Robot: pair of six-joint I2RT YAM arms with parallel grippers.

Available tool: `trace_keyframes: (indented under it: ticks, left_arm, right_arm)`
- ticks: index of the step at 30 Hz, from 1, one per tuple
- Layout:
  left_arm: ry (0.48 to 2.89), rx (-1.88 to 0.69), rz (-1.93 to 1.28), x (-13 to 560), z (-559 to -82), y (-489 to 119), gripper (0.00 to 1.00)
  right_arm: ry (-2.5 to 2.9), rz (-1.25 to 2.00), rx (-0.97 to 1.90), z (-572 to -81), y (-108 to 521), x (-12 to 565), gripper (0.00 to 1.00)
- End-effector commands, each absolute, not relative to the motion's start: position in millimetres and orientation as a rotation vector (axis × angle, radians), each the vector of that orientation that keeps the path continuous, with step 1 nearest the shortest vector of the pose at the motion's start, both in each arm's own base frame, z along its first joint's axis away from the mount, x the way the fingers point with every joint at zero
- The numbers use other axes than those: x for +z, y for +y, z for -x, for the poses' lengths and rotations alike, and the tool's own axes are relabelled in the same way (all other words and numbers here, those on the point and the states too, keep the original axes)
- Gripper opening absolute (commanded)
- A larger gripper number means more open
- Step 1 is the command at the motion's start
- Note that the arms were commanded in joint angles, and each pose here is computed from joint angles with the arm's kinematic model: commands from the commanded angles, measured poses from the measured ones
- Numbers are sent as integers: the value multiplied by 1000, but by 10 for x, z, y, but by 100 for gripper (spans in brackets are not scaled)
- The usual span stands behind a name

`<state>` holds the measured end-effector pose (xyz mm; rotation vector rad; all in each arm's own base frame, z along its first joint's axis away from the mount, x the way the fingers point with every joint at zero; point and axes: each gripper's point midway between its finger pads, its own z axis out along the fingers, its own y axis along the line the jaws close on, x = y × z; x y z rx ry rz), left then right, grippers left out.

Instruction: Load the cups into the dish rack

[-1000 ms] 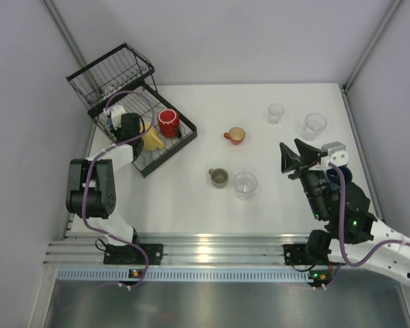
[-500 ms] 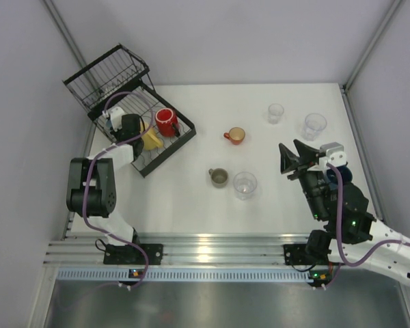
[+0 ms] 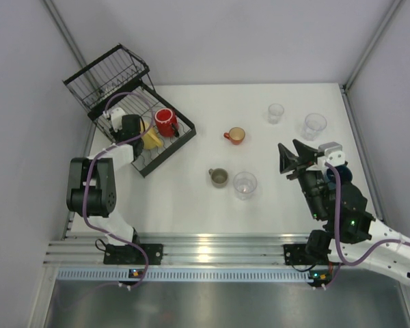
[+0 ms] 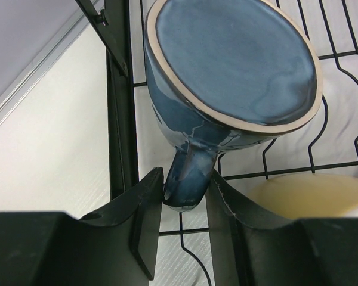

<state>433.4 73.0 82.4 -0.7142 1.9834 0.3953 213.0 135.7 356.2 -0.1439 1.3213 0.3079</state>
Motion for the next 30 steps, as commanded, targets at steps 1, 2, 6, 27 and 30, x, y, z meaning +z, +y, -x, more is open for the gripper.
trace_keyframes:
  ticks: [1, 2, 6, 27, 30]
  left_arm:
    - [1889, 364, 729, 1188, -4435, 764, 39]
    - [1889, 363, 731, 1182, -4428, 763, 40]
    - [1893, 350, 735, 1164, -4410, 746, 38]
    - [1919, 274, 783, 1060, -4346, 651, 30]
    - [1916, 284, 788, 1065, -4328, 666, 34]
  right_arm:
    - [1278, 84, 340, -2119, 1282, 3724, 46]
    - [1279, 83, 342, -2117, 1282, 3720, 46]
    - [1279, 80, 345, -2110, 1268, 3721, 46]
    - [1282, 76, 353, -2099, 1256, 3723, 46]
    - [1283, 78, 354, -2100, 1262, 3721, 46]
